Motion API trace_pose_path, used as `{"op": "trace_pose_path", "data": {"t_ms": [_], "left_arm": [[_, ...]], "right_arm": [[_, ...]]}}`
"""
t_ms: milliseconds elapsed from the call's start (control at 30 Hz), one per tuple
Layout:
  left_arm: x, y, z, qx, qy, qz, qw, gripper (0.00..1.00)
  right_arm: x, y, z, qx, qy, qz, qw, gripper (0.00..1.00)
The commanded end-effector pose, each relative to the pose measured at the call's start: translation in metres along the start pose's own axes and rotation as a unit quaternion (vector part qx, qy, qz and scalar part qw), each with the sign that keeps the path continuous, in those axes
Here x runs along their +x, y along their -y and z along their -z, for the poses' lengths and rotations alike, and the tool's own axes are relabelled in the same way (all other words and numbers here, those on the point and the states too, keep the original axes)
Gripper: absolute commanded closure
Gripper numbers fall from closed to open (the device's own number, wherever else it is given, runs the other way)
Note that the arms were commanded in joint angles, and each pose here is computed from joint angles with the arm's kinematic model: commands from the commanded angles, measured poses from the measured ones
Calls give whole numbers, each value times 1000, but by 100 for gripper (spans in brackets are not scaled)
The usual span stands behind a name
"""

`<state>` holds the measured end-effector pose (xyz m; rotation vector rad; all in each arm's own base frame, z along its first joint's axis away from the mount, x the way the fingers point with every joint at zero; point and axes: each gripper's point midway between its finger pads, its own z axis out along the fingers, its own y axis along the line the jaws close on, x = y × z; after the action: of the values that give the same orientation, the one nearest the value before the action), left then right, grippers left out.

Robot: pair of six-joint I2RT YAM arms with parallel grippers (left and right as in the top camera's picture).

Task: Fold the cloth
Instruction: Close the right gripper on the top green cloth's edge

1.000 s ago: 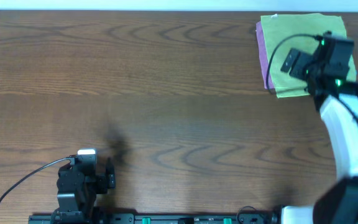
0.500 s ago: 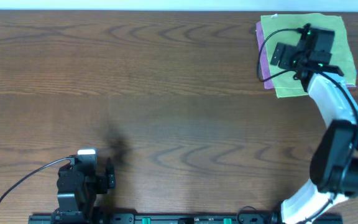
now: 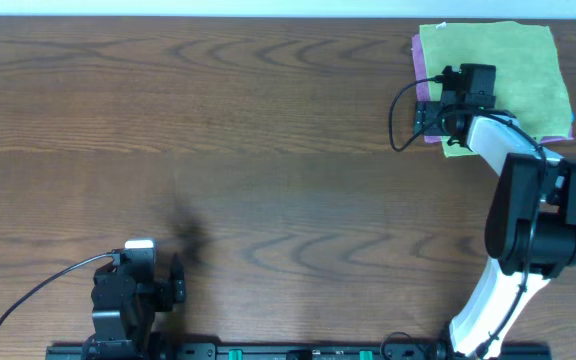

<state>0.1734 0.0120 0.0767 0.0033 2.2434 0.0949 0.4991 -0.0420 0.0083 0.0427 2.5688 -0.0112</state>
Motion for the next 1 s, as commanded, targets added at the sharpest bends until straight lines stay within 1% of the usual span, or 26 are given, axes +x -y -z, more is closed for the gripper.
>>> {"op": "trace_pose_path", "data": {"t_ms": [0,133,267,400,467,567,833,900,967], "left_arm": [[24,0,-8,-3,-38,-17,999,4],[24,0,-8,-3,-38,-17,999,4],[24,0,-8,-3,-38,-17,999,5],[24,0,-8,-3,-38,-17,999,5],[24,0,-8,-3,-38,-17,999,4],[24,0,-8,-3,-38,-17,999,5],[24,0,-8,-3,-38,-17,999,5],[24,0,-8,-3,-38,-17,999,5],[24,0,-8,-3,-38,-17,999,5]], "right_arm": [[-5,-1,0,13,3,18,1000,18],[-11,4,10,33,6,29,999,16],[-25,12,29,71,24,54,996,16],[-25,13,38,77,18,73,994,18],[-21,14,38,80,9,77,994,20],[-16,17,38,90,-2,78,993,27],[-11,18,38,89,-12,81,993,29],[-11,19,38,89,-12,81,993,33],[-11,19,38,89,-12,84,992,40]]}}
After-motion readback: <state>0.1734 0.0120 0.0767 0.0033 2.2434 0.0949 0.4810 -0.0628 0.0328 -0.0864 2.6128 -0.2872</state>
